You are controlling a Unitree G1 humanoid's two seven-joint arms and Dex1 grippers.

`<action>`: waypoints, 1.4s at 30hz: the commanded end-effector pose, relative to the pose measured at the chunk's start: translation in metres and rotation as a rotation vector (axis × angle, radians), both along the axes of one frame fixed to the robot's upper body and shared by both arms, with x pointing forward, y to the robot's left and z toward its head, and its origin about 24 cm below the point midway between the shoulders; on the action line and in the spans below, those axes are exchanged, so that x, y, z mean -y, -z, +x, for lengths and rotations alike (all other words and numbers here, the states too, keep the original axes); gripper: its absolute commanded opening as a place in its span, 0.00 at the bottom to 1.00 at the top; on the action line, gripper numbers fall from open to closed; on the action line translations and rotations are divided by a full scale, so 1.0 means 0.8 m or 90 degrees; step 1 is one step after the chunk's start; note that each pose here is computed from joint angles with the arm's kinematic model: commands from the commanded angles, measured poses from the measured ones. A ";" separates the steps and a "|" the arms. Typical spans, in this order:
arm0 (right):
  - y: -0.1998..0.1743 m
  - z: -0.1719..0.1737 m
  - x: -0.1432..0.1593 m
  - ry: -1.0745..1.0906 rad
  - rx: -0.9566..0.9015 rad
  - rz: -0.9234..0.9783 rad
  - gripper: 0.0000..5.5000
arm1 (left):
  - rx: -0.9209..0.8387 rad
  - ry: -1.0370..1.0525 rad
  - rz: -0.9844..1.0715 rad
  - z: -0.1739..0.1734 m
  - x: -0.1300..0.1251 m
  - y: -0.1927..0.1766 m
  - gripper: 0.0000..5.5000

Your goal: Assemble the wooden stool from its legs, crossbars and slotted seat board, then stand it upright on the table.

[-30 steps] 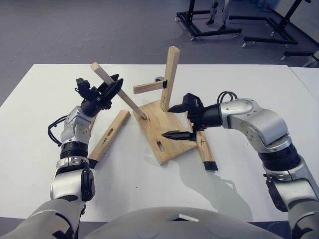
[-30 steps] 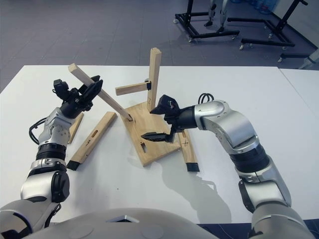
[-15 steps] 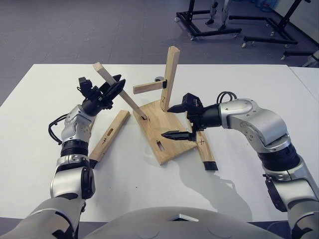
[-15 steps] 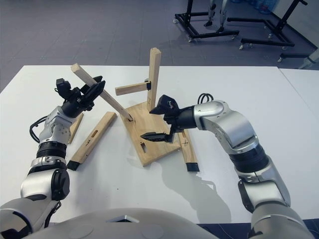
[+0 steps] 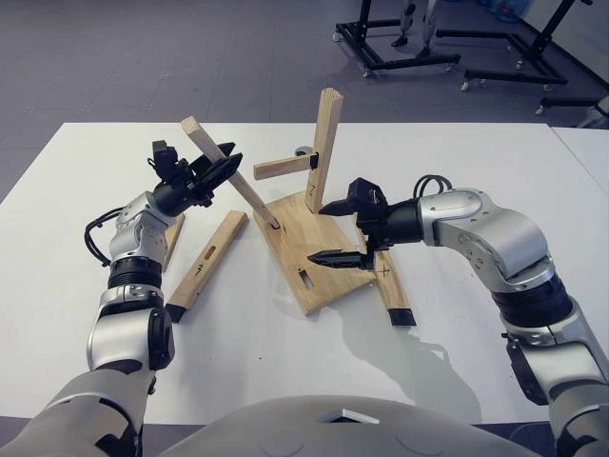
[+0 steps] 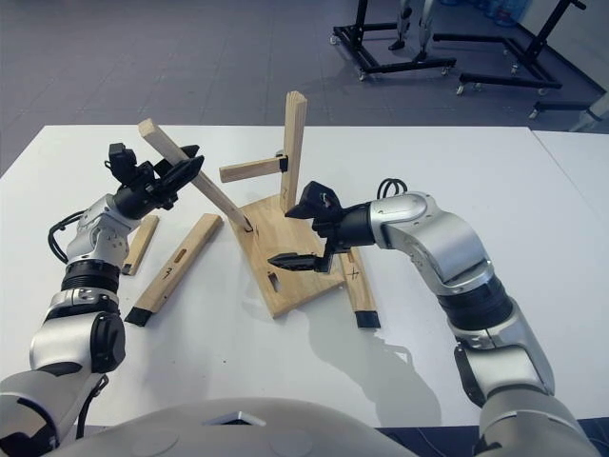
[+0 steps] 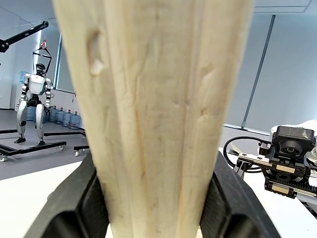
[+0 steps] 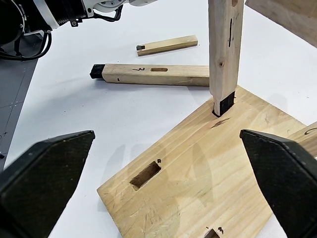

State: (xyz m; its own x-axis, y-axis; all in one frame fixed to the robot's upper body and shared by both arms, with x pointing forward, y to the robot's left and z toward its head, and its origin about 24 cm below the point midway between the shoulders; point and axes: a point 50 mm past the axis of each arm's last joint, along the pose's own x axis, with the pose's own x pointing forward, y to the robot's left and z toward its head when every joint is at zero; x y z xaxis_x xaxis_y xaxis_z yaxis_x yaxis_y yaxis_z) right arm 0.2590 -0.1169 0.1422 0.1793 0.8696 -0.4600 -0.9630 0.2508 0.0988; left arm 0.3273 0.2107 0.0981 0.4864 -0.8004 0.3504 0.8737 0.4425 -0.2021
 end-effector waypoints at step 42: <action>0.003 -0.005 -0.005 0.006 -0.005 0.004 0.98 | 0.024 -0.021 0.105 -0.007 -0.003 -0.012 0.37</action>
State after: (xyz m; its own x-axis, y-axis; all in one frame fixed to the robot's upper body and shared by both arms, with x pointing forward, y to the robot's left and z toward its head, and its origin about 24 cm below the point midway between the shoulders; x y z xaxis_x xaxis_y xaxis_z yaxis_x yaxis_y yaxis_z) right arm 0.2562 -0.1143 0.1413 0.1882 0.8711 -0.4537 -0.9606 0.2595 0.0999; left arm 0.3211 0.2082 0.1070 0.4825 -0.8315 0.2753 0.8750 0.4720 -0.1079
